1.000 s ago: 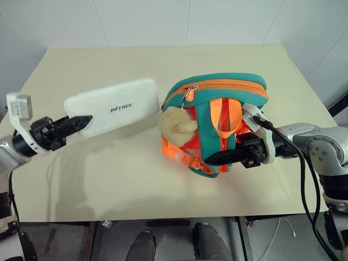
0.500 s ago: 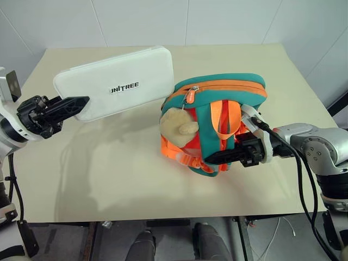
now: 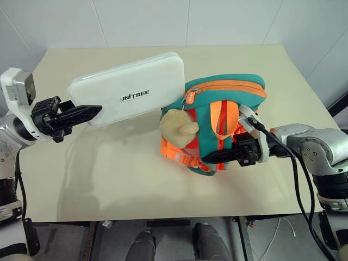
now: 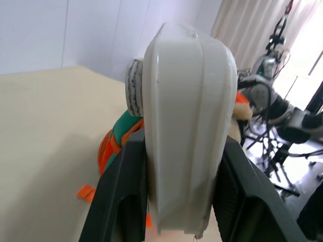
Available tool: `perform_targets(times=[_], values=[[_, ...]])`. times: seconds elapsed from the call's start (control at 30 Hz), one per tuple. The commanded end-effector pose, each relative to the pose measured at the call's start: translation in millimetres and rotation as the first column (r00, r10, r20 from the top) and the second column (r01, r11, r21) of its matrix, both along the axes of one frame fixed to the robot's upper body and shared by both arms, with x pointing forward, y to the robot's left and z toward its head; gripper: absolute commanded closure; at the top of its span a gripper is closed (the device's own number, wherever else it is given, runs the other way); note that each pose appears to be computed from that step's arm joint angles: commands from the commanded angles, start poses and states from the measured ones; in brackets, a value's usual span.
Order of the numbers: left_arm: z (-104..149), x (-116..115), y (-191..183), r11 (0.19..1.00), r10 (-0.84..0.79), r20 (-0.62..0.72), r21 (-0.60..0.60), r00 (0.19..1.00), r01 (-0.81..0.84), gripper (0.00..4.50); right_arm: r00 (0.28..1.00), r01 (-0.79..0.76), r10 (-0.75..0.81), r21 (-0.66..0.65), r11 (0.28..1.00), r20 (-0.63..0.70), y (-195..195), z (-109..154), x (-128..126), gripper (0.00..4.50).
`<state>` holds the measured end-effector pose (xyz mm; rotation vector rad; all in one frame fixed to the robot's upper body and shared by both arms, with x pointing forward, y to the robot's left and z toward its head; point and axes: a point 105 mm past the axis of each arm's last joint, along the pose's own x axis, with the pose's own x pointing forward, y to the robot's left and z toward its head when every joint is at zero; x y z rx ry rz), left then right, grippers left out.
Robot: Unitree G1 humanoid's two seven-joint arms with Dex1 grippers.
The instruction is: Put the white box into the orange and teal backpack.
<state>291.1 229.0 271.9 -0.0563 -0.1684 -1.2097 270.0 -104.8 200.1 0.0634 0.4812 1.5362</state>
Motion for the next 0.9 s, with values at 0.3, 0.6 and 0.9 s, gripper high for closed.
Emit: perform_targets(times=[0.3, 0.6, 0.9], values=[[9, 2, 0, 0.987, 0.005, 0.130, 0.158, 0.991, -0.026, 3.17, 1.000, -0.016, 0.016, 0.018, 1.000, 0.013, 4, 2, -5, 4.30], [-10, 2, 13, 0.916, 0.006, 0.155, 0.395, 0.988, -0.068, 3.17, 1.000, -0.019, 0.018, 0.030, 0.999, 0.014, 6, 2, -2, 4.30], [-3, 21, 4, 0.871, -0.011, 0.317, 0.468, 0.948, -0.147, 3.17, 1.000, -0.020, 0.020, 0.042, 0.999, 0.012, 9, 2, -2, 4.30]])
